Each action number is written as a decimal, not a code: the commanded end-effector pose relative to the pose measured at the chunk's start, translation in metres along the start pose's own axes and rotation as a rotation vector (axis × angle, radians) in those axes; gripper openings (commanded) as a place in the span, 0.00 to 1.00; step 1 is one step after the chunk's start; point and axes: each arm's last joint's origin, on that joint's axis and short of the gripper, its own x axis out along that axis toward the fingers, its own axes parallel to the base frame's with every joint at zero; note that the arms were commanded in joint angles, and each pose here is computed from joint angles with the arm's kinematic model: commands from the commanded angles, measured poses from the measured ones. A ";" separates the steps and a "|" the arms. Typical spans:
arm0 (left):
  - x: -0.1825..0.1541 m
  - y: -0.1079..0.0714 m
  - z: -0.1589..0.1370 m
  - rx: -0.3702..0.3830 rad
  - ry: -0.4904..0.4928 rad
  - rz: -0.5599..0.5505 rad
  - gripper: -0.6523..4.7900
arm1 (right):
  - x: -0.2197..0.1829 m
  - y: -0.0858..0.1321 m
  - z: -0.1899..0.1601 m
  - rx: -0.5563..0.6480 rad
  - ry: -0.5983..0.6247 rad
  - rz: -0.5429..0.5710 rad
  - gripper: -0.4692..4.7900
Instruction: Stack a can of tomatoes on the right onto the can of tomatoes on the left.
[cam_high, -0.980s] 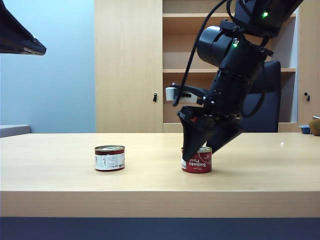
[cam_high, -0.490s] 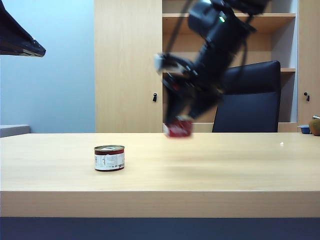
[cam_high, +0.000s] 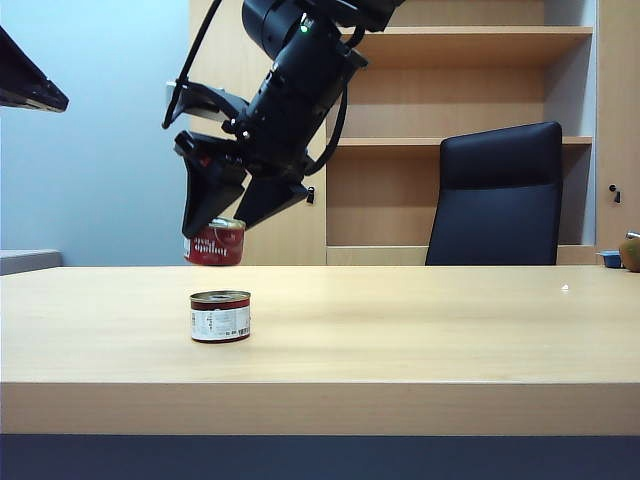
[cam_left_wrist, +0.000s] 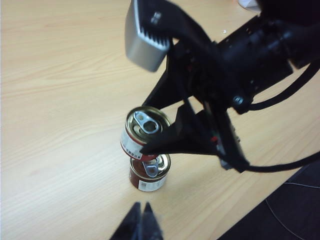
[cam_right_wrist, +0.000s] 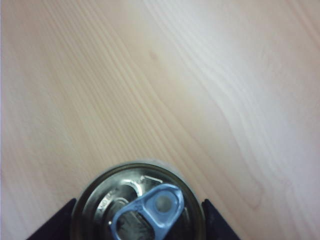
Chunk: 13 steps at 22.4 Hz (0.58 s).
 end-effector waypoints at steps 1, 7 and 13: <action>-0.001 -0.001 0.002 0.011 -0.014 0.000 0.11 | 0.007 0.004 -0.004 -0.001 0.033 0.015 0.67; -0.002 -0.001 0.002 0.013 -0.017 0.000 0.11 | 0.009 0.004 -0.006 0.000 0.048 0.014 0.84; -0.002 -0.001 0.003 0.017 -0.024 0.009 0.11 | -0.008 0.009 0.006 -0.008 0.054 0.009 1.00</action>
